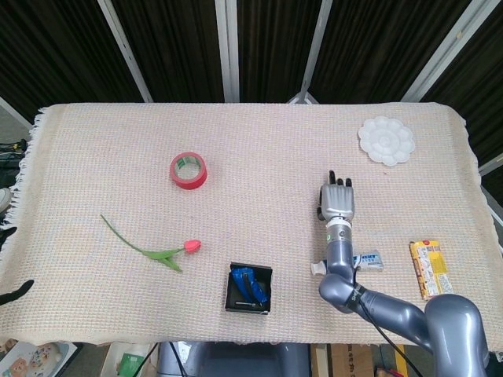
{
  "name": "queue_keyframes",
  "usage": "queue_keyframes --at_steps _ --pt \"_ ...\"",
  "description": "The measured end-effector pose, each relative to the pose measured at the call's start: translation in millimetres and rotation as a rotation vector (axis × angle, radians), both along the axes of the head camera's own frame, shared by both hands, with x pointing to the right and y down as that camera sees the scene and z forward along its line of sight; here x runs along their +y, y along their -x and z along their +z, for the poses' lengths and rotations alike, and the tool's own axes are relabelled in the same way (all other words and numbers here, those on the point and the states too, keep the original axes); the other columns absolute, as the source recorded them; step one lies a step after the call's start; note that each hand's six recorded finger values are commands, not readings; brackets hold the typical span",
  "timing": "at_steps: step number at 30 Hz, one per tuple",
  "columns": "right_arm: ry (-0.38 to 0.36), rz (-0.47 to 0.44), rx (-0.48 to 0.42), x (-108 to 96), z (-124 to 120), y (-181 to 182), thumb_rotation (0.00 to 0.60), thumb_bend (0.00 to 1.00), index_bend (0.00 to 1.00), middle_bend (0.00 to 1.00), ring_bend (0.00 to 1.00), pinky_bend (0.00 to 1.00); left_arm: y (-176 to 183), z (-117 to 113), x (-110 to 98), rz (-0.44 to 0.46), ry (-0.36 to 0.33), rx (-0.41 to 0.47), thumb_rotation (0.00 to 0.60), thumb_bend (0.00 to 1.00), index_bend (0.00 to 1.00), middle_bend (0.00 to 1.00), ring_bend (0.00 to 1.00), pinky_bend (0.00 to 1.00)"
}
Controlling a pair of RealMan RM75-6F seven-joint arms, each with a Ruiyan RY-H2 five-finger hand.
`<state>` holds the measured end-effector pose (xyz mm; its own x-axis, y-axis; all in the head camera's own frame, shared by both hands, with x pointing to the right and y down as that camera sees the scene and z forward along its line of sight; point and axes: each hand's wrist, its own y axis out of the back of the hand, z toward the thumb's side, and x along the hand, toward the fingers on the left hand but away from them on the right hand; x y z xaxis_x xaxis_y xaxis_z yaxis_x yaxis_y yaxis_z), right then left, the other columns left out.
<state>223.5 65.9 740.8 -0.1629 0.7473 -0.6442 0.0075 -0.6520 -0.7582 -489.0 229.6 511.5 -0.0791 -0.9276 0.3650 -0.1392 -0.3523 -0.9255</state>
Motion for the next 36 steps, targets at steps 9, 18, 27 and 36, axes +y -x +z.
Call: queue_keyframes --at_steps 9,18,27,36 --pt "-0.029 0.068 -0.105 -9 -14 -2 0.6 0.37 0.64 0.09 0.18 0.12 -1 1 0 0.002 0.003 -0.001 0.6 0.24 0.16 0.0 0.0 0.0" --pt "-0.052 0.175 -0.284 -17 -24 -8 0.6 0.37 0.64 0.09 0.18 0.11 -2 1 1 0.004 0.002 -0.002 0.6 0.24 0.16 0.0 0.0 0.0" --pt "-0.106 0.3 -0.535 -19 -23 -10 0.6 0.37 0.65 0.09 0.18 0.07 -2 1 1 0.003 0.003 -0.005 0.6 0.24 0.16 0.0 0.0 0.0" --pt "-0.186 0.365 -0.686 -13 -6 -22 0.6 0.37 0.65 0.09 0.18 0.06 -2 1 1 0.002 0.004 -0.007 0.6 0.24 0.17 0.0 0.0 0.0"
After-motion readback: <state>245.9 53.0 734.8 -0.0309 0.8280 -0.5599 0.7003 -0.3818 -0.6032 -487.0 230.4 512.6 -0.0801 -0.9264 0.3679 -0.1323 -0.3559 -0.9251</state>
